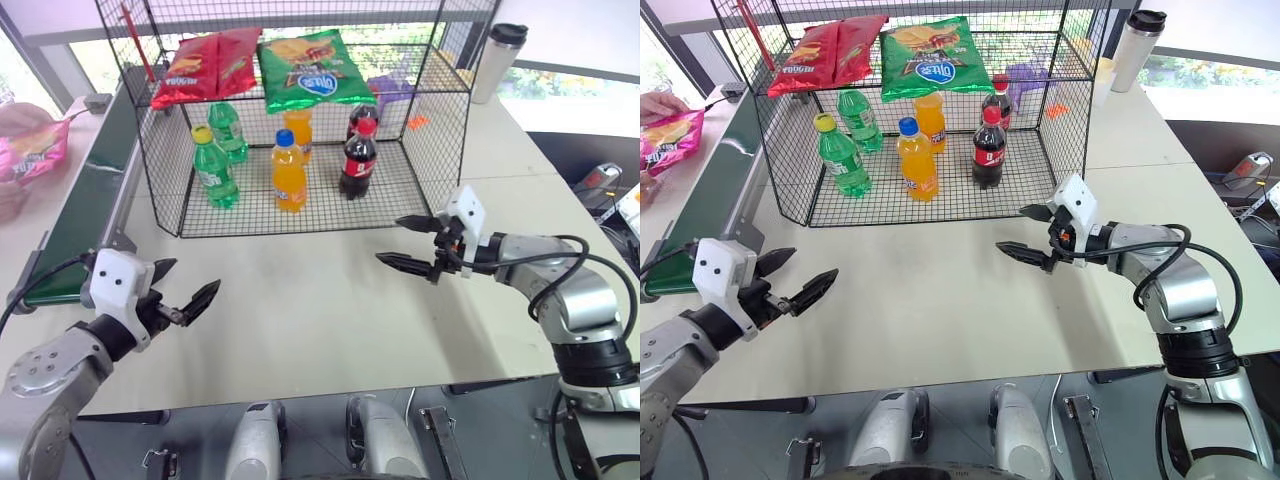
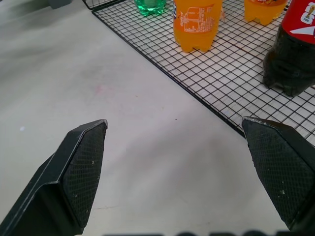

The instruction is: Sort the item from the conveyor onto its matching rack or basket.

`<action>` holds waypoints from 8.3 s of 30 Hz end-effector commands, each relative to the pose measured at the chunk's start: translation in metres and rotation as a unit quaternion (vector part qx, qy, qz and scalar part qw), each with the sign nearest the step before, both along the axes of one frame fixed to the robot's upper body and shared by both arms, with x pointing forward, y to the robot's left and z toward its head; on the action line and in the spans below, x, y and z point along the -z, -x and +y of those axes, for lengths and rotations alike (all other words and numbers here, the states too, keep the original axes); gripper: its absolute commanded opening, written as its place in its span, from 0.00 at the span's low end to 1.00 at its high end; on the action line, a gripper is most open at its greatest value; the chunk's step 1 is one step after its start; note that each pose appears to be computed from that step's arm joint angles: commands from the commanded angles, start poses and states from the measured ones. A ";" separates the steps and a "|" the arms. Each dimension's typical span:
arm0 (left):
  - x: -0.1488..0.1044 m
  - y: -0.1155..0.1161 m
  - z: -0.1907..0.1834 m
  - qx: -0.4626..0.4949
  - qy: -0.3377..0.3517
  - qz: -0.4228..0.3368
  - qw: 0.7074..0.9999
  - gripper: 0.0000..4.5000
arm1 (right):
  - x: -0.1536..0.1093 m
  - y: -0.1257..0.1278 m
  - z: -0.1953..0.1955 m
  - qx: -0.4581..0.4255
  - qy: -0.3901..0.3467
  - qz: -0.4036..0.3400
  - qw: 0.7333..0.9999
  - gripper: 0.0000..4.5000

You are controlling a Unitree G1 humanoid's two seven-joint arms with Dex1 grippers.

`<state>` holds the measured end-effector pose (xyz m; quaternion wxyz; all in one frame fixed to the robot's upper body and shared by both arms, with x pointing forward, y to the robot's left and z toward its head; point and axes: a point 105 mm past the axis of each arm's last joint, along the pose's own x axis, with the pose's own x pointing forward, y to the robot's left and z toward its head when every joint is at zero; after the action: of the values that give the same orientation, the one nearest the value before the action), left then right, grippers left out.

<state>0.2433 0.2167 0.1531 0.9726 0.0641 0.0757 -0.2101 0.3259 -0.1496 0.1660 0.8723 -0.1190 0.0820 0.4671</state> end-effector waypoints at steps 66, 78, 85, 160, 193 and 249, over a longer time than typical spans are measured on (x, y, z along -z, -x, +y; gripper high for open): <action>-0.009 -0.011 0.000 -0.029 -0.014 -0.037 0.999 1.00 | -0.005 -0.011 0.008 0.008 -0.007 -0.029 1.000 0.99; -0.067 -0.003 0.047 -0.119 -0.192 -0.116 0.967 1.00 | -0.037 0.001 0.028 -0.061 -0.082 0.016 0.995 0.99; -0.095 -0.004 0.100 -0.137 -0.577 -0.151 0.791 1.00 | -0.083 0.021 0.072 -0.168 -0.110 -0.005 0.980 0.99; -0.204 0.060 0.040 0.195 -0.100 -0.103 0.970 0.01 | -0.125 0.010 0.039 -0.187 -0.190 -0.027 0.963 1.00; -0.202 -0.010 -0.046 0.432 -0.043 -0.165 0.886 0.00 | -0.163 0.033 0.098 -0.410 -0.232 -0.033 0.881 0.70; -0.147 -0.039 -0.032 0.294 0.137 -0.139 0.936 0.98 | -0.205 -0.046 0.019 0.143 0.168 -0.575 0.788 0.00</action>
<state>0.2911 0.1829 0.2866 0.8677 -0.0354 -0.0838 -0.4887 0.3705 -0.1359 0.3580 0.8225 -0.4337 -0.3035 0.2081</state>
